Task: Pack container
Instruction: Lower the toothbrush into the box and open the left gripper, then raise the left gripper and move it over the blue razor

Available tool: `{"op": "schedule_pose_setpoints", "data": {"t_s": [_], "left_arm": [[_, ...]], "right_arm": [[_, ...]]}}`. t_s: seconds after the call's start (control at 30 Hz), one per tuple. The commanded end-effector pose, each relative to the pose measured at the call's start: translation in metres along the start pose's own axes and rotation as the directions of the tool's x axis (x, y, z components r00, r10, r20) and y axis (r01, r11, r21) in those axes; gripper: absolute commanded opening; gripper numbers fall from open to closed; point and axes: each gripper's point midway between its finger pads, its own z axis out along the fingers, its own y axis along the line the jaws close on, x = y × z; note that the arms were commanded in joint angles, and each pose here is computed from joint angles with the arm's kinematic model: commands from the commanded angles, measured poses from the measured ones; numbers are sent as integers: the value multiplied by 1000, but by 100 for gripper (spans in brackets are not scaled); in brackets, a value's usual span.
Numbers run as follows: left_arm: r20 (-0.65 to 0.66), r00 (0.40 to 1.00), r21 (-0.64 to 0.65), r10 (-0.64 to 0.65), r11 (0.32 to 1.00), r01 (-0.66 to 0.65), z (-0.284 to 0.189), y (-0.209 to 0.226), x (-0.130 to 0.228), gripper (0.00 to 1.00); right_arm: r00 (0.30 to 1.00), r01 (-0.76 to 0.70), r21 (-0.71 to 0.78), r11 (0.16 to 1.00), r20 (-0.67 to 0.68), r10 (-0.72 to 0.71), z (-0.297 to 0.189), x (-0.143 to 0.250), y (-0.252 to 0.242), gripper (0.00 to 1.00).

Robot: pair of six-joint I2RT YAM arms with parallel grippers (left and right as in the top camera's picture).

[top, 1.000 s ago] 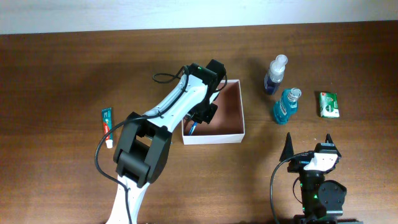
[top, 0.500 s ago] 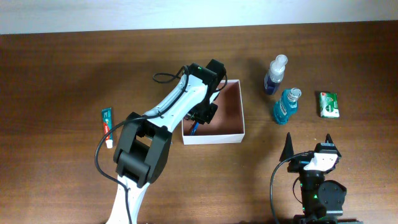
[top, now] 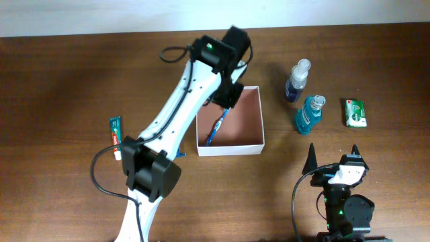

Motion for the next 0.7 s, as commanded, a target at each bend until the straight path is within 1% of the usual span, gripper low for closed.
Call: {"op": "schedule_pose_setpoints", "data": {"t_s": [0.0,0.03,0.07,0.13,0.17,0.2,0.37,0.4,0.53,0.6,0.67], "left_arm": [[60,998,4,8,1000,-8,-37,1,-2,45],[65,998,-42,-16,999,19,-44,11,0,56],[74,997,-51,-27,998,30,-48,16,0,68],[80,995,-57,-61,996,66,-50,26,-1,82],[81,994,-59,-72,995,77,-50,31,-1,95],[82,993,-62,-84,994,90,-50,36,-1,99],[94,975,-79,-203,974,211,-55,88,3,99],[103,963,-78,-249,963,257,-59,101,5,99],[123,922,59,-367,930,363,-75,130,12,99],[126,920,95,-372,927,362,-78,138,13,99],[132,950,162,-282,952,260,-78,136,13,99]], "right_arm": [[1000,-3,9,1000,-11,3,0,4,-1,98],[1000,-2,9,1000,-11,2,0,4,-1,98],[1000,-3,9,1000,-11,3,0,4,-1,98],[1000,-3,9,1000,-11,3,0,4,-1,98],[1000,-3,9,1000,-11,3,0,4,-1,98],[1000,-3,9,1000,-11,3,0,4,-1,98],[1000,-3,9,1000,-11,3,0,4,-1,99],[1000,-3,9,1000,-11,3,0,4,-1,98],[1000,-3,9,1000,-11,3,0,4,-1,98],[1000,-3,9,1000,-11,3,0,4,-1,99],[1000,-3,9,1000,-11,3,0,4,-1,98]]}}
